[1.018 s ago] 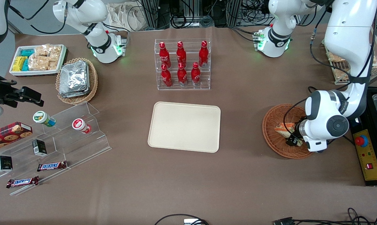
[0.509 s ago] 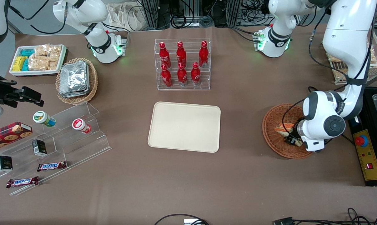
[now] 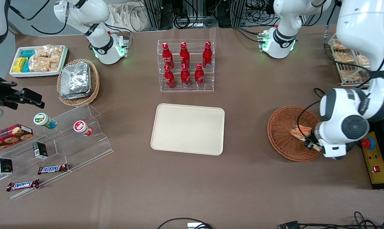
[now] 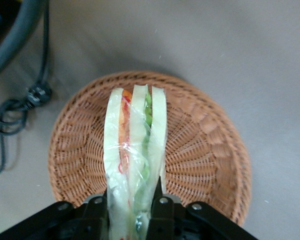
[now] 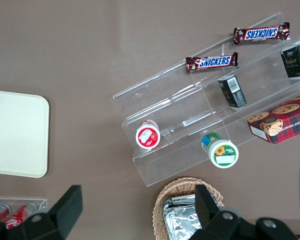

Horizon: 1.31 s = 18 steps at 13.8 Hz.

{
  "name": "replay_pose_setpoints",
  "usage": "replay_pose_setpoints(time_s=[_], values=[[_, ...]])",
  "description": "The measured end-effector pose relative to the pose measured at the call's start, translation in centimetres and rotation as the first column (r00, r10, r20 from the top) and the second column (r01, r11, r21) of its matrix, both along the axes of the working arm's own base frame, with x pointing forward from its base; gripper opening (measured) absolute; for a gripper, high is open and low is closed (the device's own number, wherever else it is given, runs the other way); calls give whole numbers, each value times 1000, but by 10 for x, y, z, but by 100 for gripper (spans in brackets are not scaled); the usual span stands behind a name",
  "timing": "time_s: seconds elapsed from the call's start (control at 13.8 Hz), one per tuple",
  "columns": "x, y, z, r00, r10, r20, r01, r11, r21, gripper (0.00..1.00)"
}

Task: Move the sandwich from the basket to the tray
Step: 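Lift the sandwich out of the basket and carry it toward the tray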

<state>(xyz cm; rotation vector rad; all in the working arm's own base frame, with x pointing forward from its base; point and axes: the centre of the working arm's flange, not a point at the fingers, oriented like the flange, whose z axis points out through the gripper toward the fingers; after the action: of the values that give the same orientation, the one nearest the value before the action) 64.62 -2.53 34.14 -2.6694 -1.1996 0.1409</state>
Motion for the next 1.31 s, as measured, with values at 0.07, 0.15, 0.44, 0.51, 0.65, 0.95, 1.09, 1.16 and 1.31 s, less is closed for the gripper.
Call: replay_pose_setpoints(time_s=[0.07,0.15,0.44,0.51,0.65,0.95,1.09,1.16,1.31], values=[[7,1,22,999,-36,4,36,999,-5,21],[12,1,41,997,-80,3,80,997,-13,18],[17,-20,119,932,-361,-10,356,922,-152,17],[16,-36,137,899,-437,5,431,884,-182,15],[10,-85,152,834,-551,34,544,810,-219,15],[-11,-198,115,720,-693,31,666,677,-314,15],[-14,-254,76,690,-721,63,696,638,-329,15],[-17,-281,55,689,-720,77,699,634,-331,15],[-30,-332,12,687,-721,92,705,631,-325,15]])
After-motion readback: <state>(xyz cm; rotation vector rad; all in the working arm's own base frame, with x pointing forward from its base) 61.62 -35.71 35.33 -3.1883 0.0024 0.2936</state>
